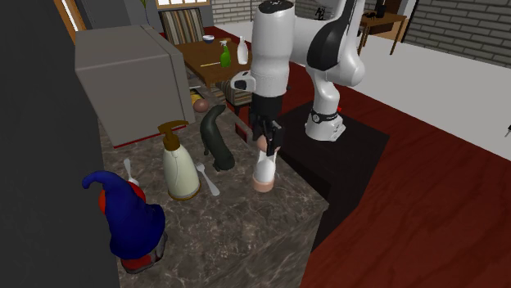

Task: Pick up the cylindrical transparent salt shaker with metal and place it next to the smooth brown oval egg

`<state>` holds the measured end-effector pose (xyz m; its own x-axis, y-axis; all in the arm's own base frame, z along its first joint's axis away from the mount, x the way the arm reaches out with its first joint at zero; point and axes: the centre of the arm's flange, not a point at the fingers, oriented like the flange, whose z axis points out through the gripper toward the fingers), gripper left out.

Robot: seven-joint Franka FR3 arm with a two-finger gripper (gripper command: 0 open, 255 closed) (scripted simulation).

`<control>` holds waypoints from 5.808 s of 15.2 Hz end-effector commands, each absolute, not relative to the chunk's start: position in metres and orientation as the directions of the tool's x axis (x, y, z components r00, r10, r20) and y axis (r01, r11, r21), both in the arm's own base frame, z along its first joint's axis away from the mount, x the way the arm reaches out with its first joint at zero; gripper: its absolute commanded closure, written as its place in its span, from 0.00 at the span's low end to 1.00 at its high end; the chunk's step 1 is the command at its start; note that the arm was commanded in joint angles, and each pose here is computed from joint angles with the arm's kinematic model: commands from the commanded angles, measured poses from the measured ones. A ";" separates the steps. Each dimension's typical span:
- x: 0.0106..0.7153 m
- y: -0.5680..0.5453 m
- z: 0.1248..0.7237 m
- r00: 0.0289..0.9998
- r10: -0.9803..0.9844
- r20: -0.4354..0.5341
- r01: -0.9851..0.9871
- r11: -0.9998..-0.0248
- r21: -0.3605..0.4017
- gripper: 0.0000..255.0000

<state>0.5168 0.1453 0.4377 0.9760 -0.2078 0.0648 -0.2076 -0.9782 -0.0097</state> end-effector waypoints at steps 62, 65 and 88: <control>0.428 -0.118 0.658 0.976 -0.208 0.065 -0.208 -0.978 -0.010 1.00; 0.416 -0.155 0.658 0.976 -0.208 0.065 -0.208 -0.978 -0.010 1.00; 0.318 -0.443 0.659 0.976 -0.208 0.065 -0.208 -0.978 -0.010 1.00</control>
<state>0.3226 -0.4291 0.6578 0.9754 -0.2107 0.0644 -0.2104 -0.9775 -0.0110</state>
